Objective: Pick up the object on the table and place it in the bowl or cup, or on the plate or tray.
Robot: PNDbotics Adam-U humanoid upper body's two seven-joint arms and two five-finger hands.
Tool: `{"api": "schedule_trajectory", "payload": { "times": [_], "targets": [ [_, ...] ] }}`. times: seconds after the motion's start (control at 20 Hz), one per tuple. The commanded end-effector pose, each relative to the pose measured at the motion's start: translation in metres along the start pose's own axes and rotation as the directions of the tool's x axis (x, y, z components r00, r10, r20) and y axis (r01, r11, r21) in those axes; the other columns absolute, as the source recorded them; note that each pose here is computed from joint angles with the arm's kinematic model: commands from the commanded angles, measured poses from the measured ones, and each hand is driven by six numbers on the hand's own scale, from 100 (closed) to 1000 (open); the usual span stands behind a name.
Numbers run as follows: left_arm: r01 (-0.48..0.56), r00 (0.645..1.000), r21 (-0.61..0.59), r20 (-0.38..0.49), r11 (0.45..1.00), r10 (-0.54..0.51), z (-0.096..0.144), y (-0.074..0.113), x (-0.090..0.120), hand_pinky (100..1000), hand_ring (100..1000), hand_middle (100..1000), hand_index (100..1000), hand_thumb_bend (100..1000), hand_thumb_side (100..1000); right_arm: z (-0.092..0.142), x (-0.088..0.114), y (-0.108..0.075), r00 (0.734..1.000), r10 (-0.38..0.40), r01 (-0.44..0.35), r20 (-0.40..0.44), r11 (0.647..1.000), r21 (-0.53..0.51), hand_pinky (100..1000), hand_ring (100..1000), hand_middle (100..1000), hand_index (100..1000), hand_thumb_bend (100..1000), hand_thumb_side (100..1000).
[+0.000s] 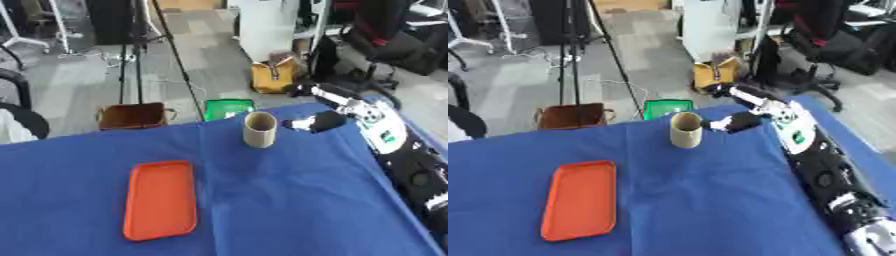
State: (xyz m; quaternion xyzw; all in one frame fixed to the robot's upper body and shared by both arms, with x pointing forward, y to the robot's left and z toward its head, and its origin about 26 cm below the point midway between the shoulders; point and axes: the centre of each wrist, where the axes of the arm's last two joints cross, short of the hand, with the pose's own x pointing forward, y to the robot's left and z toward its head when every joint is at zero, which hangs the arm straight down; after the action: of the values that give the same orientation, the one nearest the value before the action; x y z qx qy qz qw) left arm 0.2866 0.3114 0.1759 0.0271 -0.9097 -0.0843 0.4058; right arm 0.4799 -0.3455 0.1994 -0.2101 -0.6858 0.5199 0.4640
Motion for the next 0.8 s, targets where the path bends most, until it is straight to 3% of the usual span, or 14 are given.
{"api": "schedule_trajectory", "payload": {
  "times": [0.05,0.3,0.8],
  "targets": [
    [0.022,0.999,-0.009,0.026,1.000,-0.022,-0.0034,0.0041,0.0079,511,849,781,888,696,449,0.0001,0.0109,-0.0258,0.997,0.072,-0.070,0.014,0.995,-0.071,1000,934,940,975,478,425],
    [0.016,1.000,-0.008,0.028,1.000,-0.015,-0.0031,0.0018,0.0070,505,849,780,888,687,464,-0.0036,0.0152,-0.0278,0.989,0.148,-0.147,-0.003,0.981,-0.128,1000,935,944,976,489,416],
    [0.000,0.999,-0.002,0.039,1.000,0.000,-0.0028,-0.0033,0.0050,496,849,778,888,677,487,-0.0001,0.0116,-0.0338,0.979,0.200,-0.204,-0.040,0.966,-0.161,1000,968,963,992,525,401]
  ]
}}
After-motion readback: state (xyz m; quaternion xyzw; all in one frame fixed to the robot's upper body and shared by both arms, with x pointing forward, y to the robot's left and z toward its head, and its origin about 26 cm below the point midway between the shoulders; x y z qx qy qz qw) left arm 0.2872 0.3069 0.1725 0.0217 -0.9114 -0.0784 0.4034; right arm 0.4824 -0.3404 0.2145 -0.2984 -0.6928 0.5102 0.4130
